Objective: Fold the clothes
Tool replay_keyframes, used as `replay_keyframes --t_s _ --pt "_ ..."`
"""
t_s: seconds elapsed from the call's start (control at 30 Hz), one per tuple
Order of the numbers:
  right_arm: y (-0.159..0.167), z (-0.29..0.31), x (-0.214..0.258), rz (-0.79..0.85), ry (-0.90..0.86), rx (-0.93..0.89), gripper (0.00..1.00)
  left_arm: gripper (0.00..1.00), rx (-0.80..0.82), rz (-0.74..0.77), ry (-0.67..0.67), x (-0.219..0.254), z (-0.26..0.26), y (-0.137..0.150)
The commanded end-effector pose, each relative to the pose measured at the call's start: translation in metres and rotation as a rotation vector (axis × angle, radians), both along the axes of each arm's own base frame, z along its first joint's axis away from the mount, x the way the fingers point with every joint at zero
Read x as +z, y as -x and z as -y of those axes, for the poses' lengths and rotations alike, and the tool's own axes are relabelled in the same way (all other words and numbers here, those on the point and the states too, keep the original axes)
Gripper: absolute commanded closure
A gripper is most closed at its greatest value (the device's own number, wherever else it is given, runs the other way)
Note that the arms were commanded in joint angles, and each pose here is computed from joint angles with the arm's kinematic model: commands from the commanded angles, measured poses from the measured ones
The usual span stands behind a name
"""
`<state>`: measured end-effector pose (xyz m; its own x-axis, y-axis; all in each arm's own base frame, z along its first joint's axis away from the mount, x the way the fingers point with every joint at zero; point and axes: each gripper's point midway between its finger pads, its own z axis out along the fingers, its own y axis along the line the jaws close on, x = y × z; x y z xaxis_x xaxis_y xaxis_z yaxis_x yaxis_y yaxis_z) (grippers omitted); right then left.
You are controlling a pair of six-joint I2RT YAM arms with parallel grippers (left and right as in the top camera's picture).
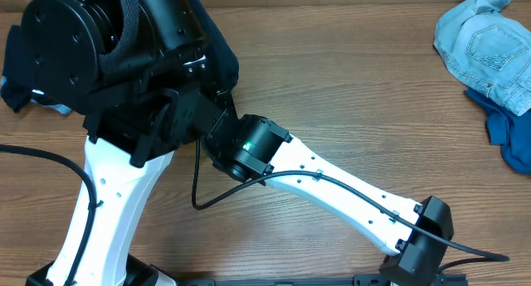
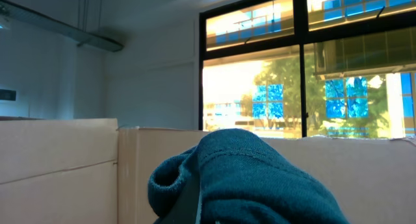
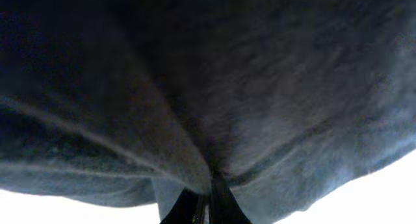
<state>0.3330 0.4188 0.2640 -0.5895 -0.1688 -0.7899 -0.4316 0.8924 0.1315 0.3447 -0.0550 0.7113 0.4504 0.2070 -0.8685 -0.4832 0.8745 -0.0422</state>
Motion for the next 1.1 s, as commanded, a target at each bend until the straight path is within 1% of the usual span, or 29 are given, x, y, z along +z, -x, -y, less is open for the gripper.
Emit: replay_keyframes --t_s 0.0,0.07,0.13,0.2,0.27,0.33,0.37,0.4,0.43,0.53,0.6,0.83,0.97,1.07 --pt "0.011 -0.017 0.001 -0.009 -0.011 0.106 0.96 0.96 0.004 0.017 0.003 0.007 -0.002 0.008" --pt "0.014 -0.021 0.002 -0.02 -0.029 0.131 0.94 0.96 0.004 0.017 0.003 0.007 -0.002 0.008" --pt "0.017 -0.028 0.004 -0.03 -0.055 0.16 0.9 0.96 0.004 0.017 0.003 0.007 -0.002 0.008" --pt "0.019 -0.032 0.006 -0.033 -0.075 0.178 0.81 0.96 0.004 0.017 0.003 0.007 -0.002 0.008" --pt "0.022 -0.037 0.009 -0.038 -0.098 0.2 0.65 0.96 0.004 0.017 0.003 0.007 -0.002 0.008" --pt "0.024 -0.041 0.01 -0.05 -0.121 0.214 0.57 0.96 0.004 0.017 0.004 0.007 -0.003 0.008" --pt "0.026 -0.044 0.012 -0.052 -0.134 0.229 0.49 0.96 0.004 0.016 0.003 0.007 -0.002 0.008" --pt "0.028 -0.047 0.014 -0.054 -0.146 0.243 0.43 0.96 0.004 0.017 0.003 0.007 -0.002 0.008" --pt "0.03 -0.05 0.015 -0.055 -0.156 0.254 0.4 0.96 0.004 0.017 0.003 0.007 -0.002 0.008" --pt "0.036 -0.057 0.019 -0.053 -0.179 0.275 0.35 0.96 0.004 0.017 0.003 0.007 -0.002 0.008" --pt "0.039 -0.06 0.021 -0.058 -0.199 0.273 0.34 0.96 0.004 0.017 0.003 0.007 -0.002 0.008" --pt "0.053 -0.072 0.026 -0.065 -0.234 0.291 0.34 0.96 0.004 0.017 0.003 0.007 -0.002 0.008" --pt "0.051 -0.071 0.027 -0.056 -0.233 0.274 0.33 0.96 0.005 0.016 0.003 0.007 -0.003 0.008" --pt "0.041 -0.064 0.026 -0.035 -0.222 0.21 0.33 0.96 0.004 0.016 0.003 0.007 -0.002 0.008"
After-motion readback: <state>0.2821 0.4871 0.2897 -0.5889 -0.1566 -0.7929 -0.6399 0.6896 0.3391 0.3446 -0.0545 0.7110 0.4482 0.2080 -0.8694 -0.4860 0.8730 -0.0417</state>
